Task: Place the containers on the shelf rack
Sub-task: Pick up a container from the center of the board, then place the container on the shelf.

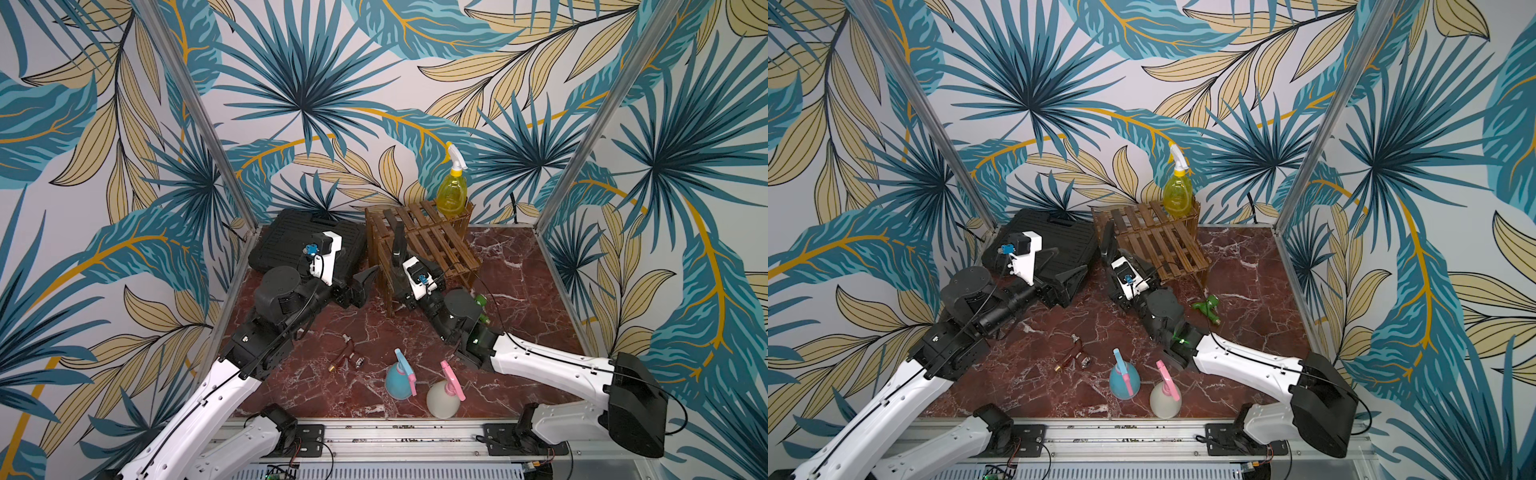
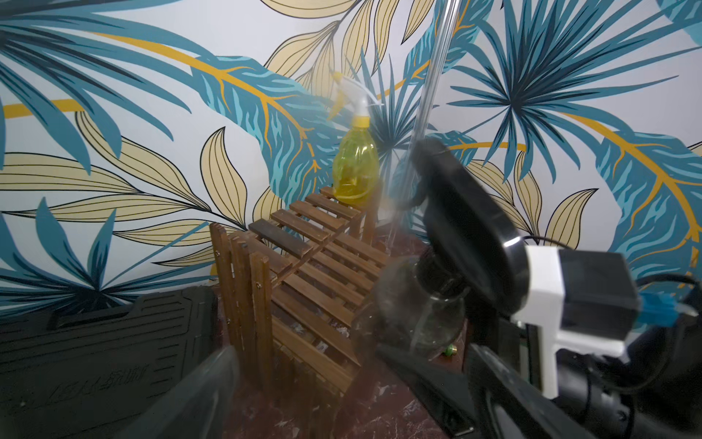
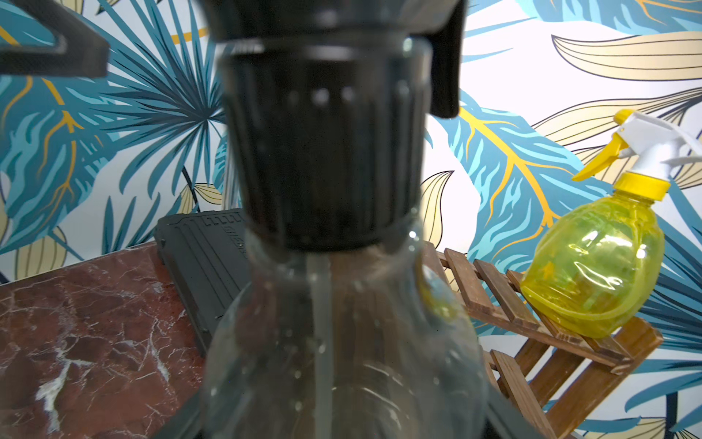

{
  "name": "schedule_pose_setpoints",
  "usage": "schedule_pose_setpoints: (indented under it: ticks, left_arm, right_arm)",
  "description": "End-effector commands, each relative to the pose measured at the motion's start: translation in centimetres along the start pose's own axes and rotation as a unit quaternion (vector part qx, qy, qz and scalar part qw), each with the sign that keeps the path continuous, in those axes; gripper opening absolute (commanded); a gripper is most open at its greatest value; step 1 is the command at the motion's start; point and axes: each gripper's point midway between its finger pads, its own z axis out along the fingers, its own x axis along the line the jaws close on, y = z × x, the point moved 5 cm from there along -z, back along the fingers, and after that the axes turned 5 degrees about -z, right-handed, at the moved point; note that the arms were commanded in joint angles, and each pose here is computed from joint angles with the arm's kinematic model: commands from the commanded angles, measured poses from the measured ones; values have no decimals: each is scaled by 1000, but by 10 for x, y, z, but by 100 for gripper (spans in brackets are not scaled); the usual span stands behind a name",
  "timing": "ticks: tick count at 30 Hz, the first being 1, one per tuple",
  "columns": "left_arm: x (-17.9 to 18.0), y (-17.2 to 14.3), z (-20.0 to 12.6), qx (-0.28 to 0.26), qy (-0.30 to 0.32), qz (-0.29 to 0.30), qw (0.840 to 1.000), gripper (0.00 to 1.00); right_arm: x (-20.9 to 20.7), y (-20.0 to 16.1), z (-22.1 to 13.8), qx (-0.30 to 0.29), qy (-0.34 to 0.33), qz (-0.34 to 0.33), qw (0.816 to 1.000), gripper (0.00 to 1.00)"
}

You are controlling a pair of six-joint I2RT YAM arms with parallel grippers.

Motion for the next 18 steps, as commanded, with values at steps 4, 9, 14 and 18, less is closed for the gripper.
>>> schedule_pose_setpoints:
  ticks: [4, 9, 14, 18]
  left_arm:
    - [13, -4, 3, -13, -46, 34, 998, 100]
    - [20, -12, 16, -17, -66, 52, 996, 100]
    - [18, -21, 24, -5, -95, 81, 992, 100]
    - [16, -27, 27, -5, -114, 107, 988, 100]
  right_arm:
    - [-14, 35, -1, -18, 93, 23, 995, 68]
    - [-29, 47, 11, -22, 151, 25, 988, 68]
    - [-57, 48, 28, -20, 201, 46, 978, 68]
    - [-76, 46, 45, -11, 226, 56, 973, 68]
